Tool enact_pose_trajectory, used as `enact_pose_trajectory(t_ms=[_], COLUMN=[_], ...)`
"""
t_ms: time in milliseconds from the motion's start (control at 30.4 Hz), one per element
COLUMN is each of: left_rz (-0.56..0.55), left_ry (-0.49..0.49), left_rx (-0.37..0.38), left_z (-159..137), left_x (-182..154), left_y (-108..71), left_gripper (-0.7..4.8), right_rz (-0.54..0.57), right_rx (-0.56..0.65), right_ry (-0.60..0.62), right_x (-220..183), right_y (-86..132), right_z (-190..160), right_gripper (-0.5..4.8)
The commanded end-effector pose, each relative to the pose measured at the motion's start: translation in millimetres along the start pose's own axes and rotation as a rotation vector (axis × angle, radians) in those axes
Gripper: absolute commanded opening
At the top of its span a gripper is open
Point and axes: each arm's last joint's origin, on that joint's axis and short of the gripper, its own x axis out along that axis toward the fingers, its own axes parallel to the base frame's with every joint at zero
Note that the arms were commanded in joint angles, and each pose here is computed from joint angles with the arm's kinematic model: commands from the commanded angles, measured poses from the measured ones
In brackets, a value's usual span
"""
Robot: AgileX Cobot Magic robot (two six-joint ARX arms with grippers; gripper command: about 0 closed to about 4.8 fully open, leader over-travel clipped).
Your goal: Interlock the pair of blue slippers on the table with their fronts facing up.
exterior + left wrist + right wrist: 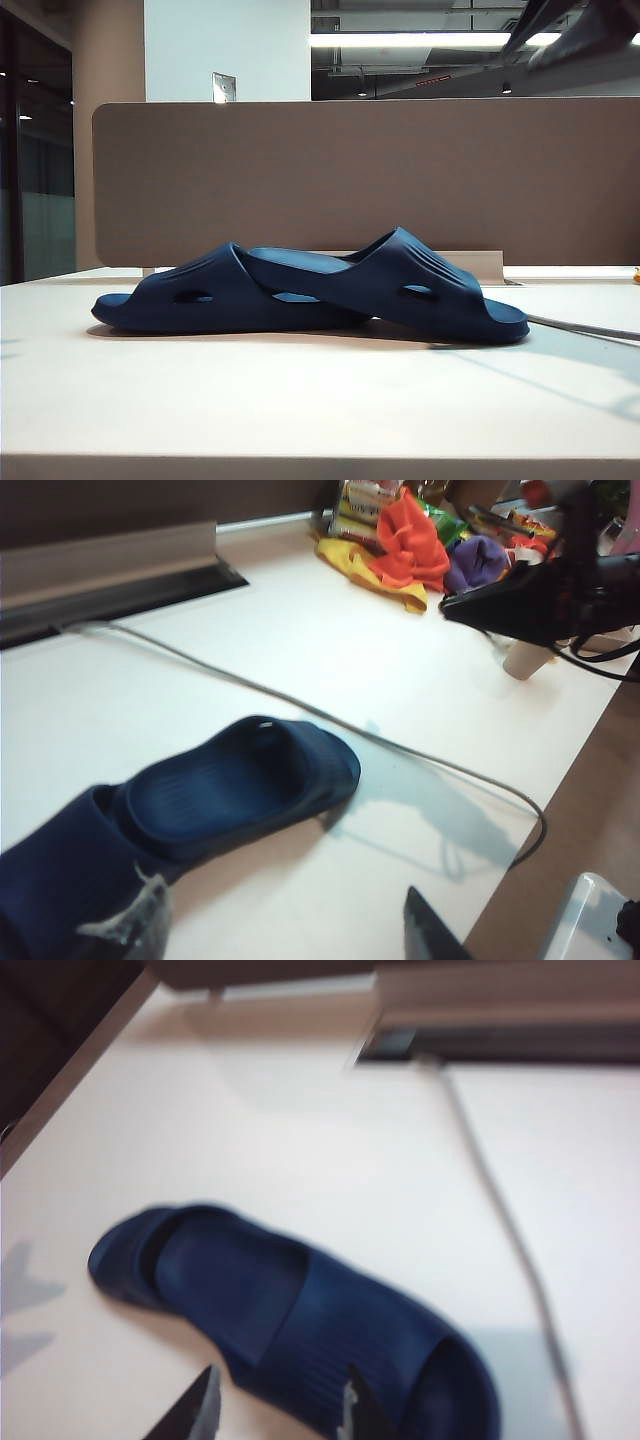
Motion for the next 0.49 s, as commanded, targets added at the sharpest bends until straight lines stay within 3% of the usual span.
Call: enact_pose_trajectory(t_ms=[33, 263, 494], left_rz=[-0.002, -0.005, -0.037], left_ry=[0.003, 0.029, 0.093], left_rx=[-0.002, -0.035, -0.131], left_z=[-4.7, -15.2, -23.4], left_x=[3.5, 15.5, 37.9], left_y=[3.1, 15.1, 37.9], left_gripper=[2.99, 2.99, 2.99], right_rz=[0.047, 0.128, 0.191], right_rx=[0.019, 0.096, 0.193], right_ry=[0.038, 0.143, 0.27], right_x=[9.5, 32.7, 60.9], right_y=[-4.3, -19.9, -38.2], right_z=[-1.9, -13.4, -37.9], right_gripper=[1.57, 1.57, 1.86])
